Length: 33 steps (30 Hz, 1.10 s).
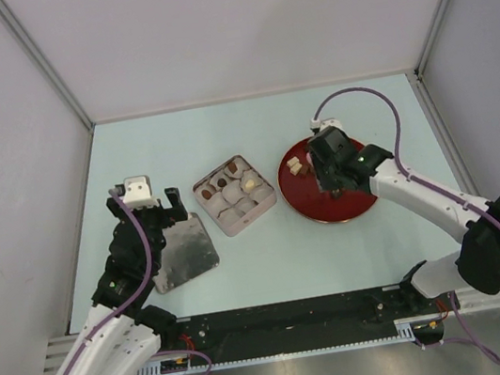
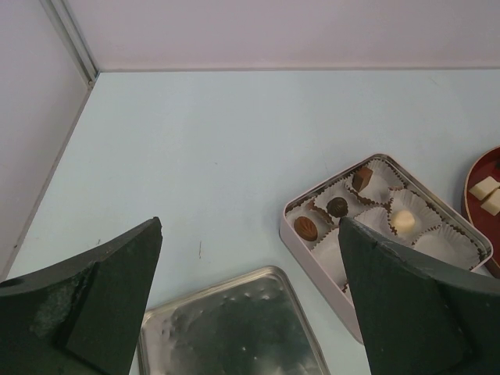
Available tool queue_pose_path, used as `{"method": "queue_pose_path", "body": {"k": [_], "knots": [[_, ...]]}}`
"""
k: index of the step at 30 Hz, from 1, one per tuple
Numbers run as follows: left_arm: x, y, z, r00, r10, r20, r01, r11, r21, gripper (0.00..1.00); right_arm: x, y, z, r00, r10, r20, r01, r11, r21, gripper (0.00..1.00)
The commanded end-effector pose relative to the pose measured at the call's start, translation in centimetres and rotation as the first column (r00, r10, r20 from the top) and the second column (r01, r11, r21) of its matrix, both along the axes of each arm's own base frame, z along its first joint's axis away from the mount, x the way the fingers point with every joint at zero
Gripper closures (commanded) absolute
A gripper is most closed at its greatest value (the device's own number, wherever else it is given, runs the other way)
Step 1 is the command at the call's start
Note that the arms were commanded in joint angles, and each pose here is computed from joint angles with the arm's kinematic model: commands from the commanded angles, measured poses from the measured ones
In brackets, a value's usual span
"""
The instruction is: Pack the chocolate
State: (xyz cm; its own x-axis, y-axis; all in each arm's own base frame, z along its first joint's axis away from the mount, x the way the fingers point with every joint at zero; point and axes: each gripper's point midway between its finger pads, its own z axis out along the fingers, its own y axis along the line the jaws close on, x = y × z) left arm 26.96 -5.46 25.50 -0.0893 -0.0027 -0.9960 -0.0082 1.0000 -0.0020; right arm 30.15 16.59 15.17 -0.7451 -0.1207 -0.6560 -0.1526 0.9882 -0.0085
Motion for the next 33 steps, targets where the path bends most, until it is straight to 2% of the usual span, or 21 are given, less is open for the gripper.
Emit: {"method": "queue_pose_path", "body": {"k": [1, 12, 22, 33], "knots": [[0.0, 0.4, 1.2, 0.999, 0.02, 0.046, -0.018, 0.999, -0.032, 0.0, -0.4, -3.2, 0.3, 0.986, -0.167, 0.002, 0.167, 0.985, 0.032, 0.57], [0.1, 0.3, 1.2, 0.999, 0.017, 0.045, -0.016, 0.999, -0.032, 0.0, -1.7, -5.3, -2.9, 0.961, -0.253, -0.112, 0.258, 0.966, 0.031, 0.57], [0.0, 0.3, 1.2, 0.999, 0.015, 0.046, -0.014, 0.999, -0.033, 0.0, -0.2, -4.1, -3.7, 0.963, -0.234, -0.13, 0.249, 0.962, 0.114, 0.57], [-0.1, 0.4, 1.4, 0.998, 0.017, 0.054, -0.015, 0.999, -0.036, 0.0, 1.3, -4.3, -6.0, 0.949, -0.265, -0.17, 0.286, 0.952, 0.112, 0.57]]}}
